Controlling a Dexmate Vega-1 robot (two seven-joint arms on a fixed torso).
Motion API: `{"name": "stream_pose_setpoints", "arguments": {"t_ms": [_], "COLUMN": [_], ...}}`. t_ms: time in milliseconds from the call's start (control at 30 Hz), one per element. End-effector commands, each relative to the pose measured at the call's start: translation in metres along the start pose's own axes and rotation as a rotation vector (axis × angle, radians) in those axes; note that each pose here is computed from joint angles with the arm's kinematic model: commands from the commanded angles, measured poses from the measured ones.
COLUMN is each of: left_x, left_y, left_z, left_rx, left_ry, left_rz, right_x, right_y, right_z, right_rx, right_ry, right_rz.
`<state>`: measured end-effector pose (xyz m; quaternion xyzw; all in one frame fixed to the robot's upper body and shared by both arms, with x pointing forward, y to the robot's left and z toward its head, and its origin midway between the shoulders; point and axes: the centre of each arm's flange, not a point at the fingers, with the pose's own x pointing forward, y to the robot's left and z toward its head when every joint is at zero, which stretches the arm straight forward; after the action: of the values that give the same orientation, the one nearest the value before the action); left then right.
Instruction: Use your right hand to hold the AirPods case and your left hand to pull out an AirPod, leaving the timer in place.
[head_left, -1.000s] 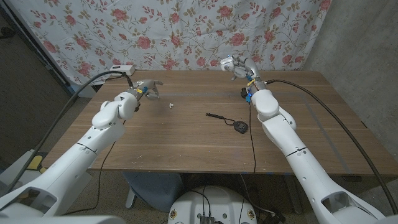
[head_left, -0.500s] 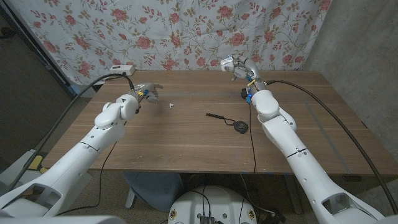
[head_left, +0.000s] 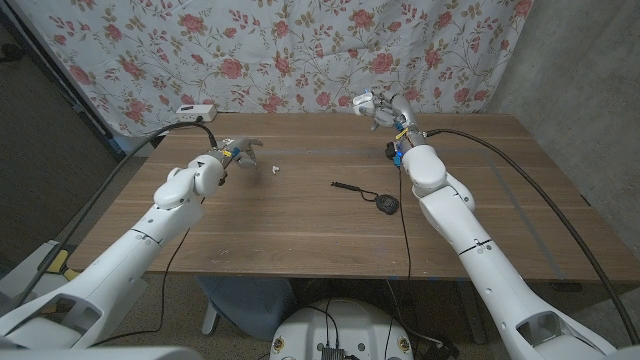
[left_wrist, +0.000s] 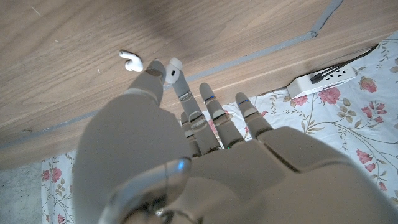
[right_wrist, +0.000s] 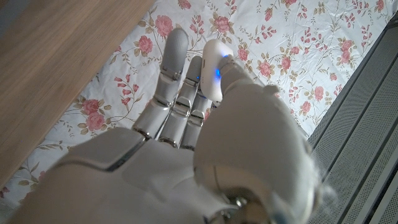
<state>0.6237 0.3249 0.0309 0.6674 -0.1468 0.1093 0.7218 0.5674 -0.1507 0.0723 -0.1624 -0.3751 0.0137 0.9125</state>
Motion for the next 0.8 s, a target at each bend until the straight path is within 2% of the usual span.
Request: {"name": "stream_pose_setpoints", "arguments": {"t_ms": [33,300,367,800], "left_x": [0.0038,0.0055,0.0035,0.0021], "left_y": [-0.0083,-0.0088,-0.0081,-0.0062], "left_z": [0.0045,0.0048,0.0063,0.0049], "left_rx": [0.013,0.001,0.026,0.037], "left_ry": [-0.005,-0.04,-0.032,-0.041], "left_rz": [0.026,0.004,0.025,0.002], "right_x": [-0.0009,-0.001,-0.0008,-0.0001], "right_y": [0.0038,0.0061,0.0059,0.007], "right_z": [0.0033,0.0057,0.0064,0.0075], "right_rx": [-0.012,-0.014,-0.013,-0.009], "right_ry": [0.002,-0.001,0.0,-0.008], "right_rz": [0.003,0.007,0.006,0.014]}}
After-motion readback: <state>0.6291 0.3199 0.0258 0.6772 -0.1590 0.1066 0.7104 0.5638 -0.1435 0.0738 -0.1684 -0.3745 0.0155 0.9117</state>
